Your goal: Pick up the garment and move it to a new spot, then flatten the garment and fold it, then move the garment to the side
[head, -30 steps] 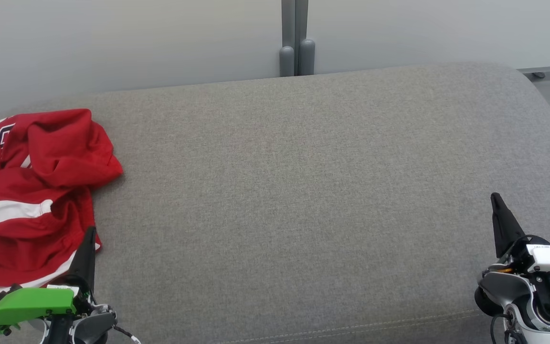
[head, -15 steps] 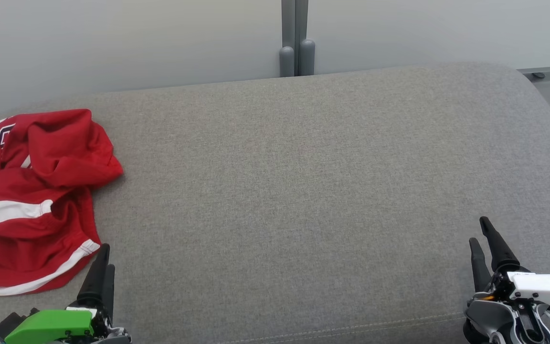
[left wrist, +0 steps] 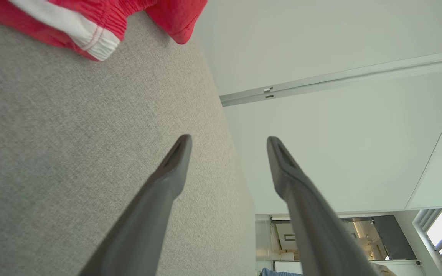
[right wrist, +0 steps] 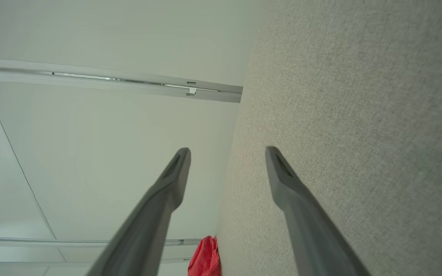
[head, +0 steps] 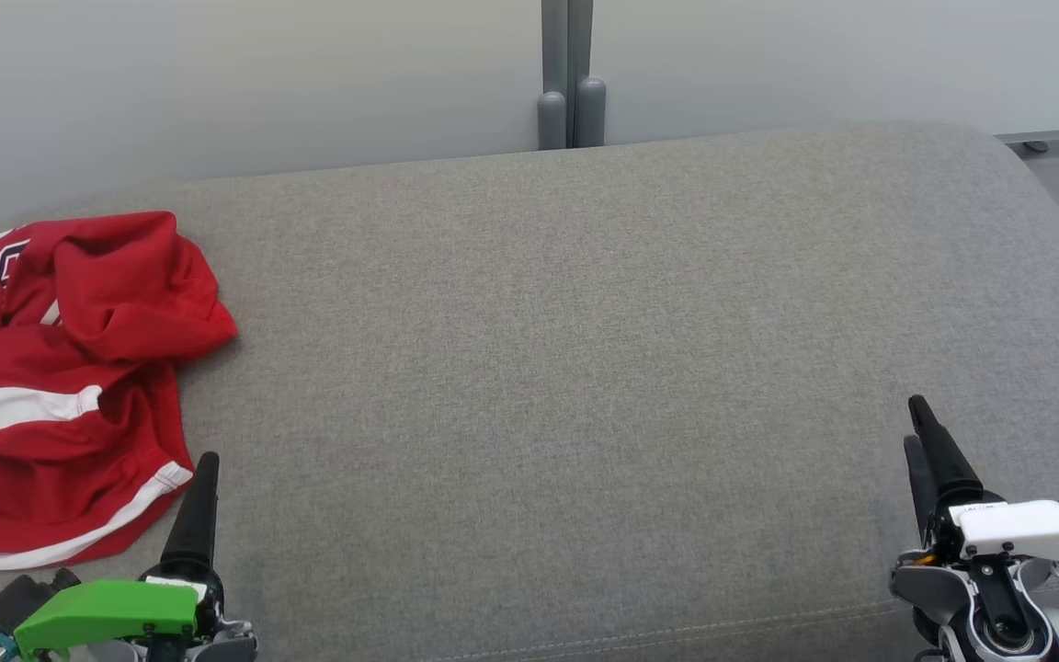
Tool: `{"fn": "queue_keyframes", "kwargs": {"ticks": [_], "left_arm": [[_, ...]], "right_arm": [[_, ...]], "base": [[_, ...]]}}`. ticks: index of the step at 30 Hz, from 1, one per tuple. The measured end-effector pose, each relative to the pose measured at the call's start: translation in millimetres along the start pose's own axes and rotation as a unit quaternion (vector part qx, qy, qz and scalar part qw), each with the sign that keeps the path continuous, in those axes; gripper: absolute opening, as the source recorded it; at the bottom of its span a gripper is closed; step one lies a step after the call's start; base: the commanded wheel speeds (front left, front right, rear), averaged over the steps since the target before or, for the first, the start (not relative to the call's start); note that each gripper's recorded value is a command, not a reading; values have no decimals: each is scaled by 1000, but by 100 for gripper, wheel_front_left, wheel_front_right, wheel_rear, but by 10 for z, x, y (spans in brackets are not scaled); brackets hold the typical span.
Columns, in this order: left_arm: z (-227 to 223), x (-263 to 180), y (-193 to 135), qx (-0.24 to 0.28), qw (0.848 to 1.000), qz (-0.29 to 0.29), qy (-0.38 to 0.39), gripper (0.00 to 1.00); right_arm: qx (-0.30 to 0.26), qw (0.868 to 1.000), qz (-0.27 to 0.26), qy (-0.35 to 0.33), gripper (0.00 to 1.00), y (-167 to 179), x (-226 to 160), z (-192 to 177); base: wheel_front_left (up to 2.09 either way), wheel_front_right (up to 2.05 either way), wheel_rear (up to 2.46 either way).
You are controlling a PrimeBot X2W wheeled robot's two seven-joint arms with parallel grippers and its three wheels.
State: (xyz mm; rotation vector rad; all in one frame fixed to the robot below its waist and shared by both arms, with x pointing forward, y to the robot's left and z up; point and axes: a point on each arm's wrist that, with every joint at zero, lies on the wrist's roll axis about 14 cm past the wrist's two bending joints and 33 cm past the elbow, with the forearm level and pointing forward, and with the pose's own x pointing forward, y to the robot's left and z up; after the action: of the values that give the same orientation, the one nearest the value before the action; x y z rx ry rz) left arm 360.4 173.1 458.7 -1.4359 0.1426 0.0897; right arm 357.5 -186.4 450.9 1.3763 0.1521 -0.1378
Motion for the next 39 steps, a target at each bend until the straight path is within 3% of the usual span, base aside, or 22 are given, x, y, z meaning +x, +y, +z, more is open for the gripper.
{"fn": "queue_keyframes", "kwargs": {"ticks": [10,13,19,31,39], "left_arm": [[26,22,-135,104,994,-12,-5,100],[39,29,-182,159,987,-17,-5,100],[15,41,-256,220,975,-22,-9,100],[-3,44,-380,312,949,-33,-27,100],[-5,-15,-369,368,928,-31,-40,100]], "right_arm": [[-94,995,14,7,100,144,33,-75],[-130,991,16,9,100,174,37,-93],[-180,983,27,12,100,246,42,-158],[-276,960,45,7,100,362,41,-257],[-342,937,62,0,100,454,31,-318]], "base": [[0,0,0],[0,0,0],[0,0,0],[0,0,0],[0,0,0]]}}
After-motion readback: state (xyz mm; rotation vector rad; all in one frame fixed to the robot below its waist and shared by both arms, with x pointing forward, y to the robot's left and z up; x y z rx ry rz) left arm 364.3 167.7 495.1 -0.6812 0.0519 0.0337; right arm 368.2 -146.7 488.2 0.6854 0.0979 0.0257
